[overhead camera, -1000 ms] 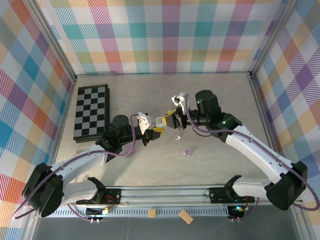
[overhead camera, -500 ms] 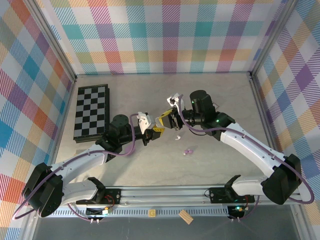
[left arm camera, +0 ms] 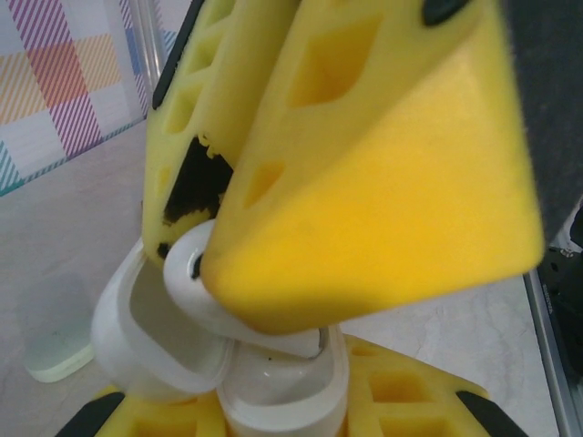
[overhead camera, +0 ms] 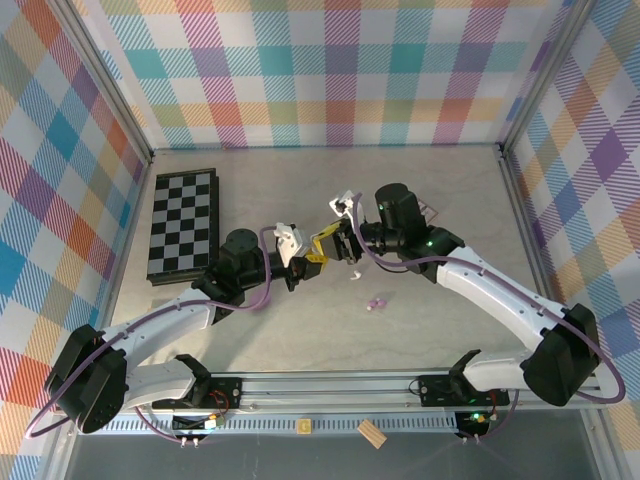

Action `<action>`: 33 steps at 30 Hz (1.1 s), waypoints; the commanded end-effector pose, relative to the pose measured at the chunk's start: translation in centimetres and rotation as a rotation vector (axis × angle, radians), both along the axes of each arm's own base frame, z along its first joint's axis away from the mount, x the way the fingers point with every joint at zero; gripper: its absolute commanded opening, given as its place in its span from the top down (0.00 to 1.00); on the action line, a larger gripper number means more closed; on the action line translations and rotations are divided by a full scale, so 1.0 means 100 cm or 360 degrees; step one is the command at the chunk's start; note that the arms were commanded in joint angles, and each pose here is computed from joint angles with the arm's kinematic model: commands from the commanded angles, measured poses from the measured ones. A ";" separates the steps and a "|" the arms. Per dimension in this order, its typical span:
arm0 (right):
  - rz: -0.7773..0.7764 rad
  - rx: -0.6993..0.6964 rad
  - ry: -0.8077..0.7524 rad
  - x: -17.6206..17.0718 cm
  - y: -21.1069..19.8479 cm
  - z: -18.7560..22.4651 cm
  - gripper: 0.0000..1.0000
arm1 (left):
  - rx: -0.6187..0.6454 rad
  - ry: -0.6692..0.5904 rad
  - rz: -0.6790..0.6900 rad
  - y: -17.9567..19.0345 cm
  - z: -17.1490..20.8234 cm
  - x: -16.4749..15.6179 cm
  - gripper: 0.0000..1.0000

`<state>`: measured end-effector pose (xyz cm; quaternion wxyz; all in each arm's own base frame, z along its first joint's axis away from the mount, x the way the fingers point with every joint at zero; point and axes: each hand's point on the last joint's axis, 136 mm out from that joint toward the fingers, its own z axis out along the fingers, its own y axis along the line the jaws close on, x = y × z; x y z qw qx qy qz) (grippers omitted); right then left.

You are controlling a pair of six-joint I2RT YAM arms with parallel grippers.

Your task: Insert the wireless bluetooth earbuds into the charging case

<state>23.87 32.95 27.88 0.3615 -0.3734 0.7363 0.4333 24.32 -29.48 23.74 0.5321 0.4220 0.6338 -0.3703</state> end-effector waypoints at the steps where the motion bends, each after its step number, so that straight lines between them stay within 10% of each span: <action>1: 0.0044 0.0035 -0.0035 -0.003 0.005 -0.001 0.77 | -0.0092 -0.0103 -0.0024 -0.008 0.030 0.001 0.99; 33: -0.0141 0.0185 -0.0195 -0.003 -0.015 0.002 0.77 | -0.0244 -0.0060 0.0120 -0.002 0.049 0.013 0.99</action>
